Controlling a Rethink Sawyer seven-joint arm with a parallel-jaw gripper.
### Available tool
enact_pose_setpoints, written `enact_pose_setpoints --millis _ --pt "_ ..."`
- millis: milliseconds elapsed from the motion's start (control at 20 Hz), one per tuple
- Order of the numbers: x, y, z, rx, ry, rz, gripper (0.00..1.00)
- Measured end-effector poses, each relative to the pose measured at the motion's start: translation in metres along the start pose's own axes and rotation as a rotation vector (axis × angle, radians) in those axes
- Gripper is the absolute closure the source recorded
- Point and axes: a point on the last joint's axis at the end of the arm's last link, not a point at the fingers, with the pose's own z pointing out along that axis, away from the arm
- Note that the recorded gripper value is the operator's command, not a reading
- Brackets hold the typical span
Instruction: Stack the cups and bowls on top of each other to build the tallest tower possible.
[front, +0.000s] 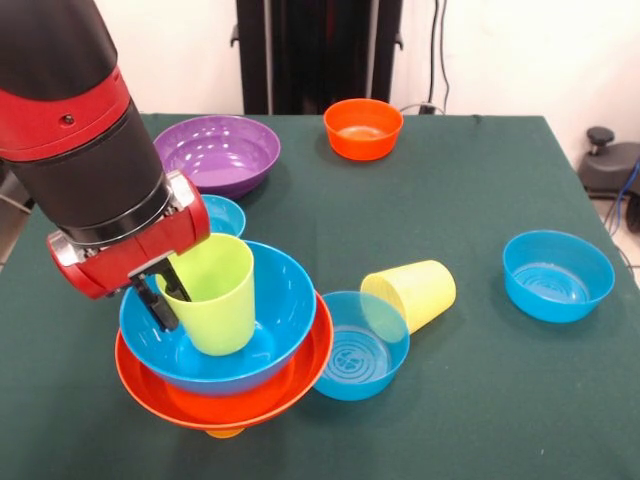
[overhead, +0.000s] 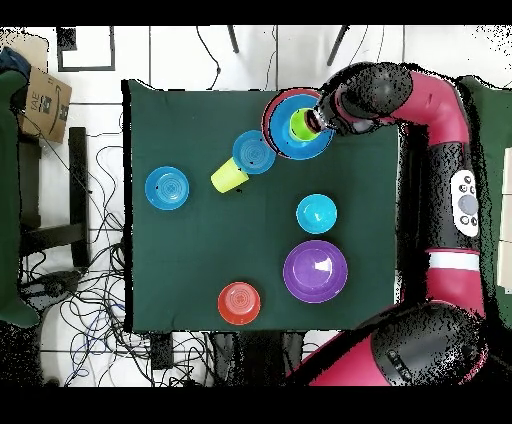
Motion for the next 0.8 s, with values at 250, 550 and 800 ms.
enact_pose_setpoints --millis 250,550,800 --pt "0.0012 -0.0006 0.0024 0.001 0.003 0.001 1.0" --pt "0.0024 -0.0011 0.0042 0.002 0.006 0.001 1.0" --pt "0.0029 -0.002 0.0049 0.005 0.005 0.002 1.0"
